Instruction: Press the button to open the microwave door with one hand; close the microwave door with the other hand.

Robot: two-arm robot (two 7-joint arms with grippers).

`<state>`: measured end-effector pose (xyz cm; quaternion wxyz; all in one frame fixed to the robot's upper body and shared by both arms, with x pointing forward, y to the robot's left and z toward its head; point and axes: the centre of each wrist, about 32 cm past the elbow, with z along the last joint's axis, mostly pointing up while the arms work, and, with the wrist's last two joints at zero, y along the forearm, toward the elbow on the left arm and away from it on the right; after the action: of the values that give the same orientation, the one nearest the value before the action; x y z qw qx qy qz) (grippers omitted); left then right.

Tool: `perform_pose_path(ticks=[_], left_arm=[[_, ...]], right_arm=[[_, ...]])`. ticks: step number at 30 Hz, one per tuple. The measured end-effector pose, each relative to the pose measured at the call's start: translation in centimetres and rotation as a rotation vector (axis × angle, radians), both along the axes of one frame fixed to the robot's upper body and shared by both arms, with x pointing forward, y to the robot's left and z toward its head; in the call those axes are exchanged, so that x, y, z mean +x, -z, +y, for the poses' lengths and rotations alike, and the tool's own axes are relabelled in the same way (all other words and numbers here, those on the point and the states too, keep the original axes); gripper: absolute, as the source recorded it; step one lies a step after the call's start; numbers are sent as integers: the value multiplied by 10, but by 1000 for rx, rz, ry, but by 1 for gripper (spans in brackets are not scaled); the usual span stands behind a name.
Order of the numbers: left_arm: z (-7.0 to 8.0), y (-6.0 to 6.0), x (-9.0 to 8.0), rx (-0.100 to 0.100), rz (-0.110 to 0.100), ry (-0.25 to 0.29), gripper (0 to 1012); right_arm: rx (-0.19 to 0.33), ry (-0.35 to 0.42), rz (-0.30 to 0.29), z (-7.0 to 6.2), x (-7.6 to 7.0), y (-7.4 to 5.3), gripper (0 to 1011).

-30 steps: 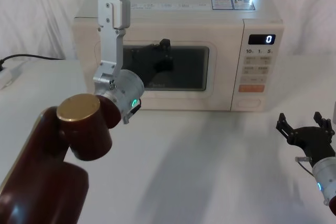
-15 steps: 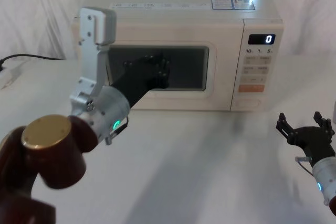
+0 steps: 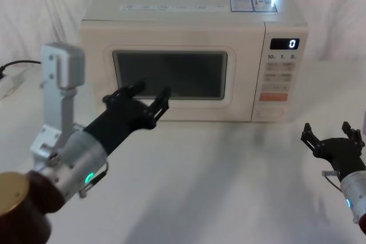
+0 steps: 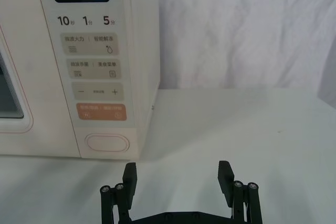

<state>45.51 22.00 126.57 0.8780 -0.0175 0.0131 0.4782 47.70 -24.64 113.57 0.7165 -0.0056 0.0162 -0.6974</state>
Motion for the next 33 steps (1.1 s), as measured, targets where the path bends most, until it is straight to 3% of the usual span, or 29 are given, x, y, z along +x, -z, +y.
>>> perform_pose_path(ticks=[7,15,33], left_arm=[[17,11,-16,4,5,-29,817],[35,30,-34,25,6,-77,1001],[62,62,-57,34,-9,-236,1001]], right_arm=[[0,0,0,0,0,0,1002],[0,0,0,0,0,0,1002],[0,0,0,0,0,0,1002]])
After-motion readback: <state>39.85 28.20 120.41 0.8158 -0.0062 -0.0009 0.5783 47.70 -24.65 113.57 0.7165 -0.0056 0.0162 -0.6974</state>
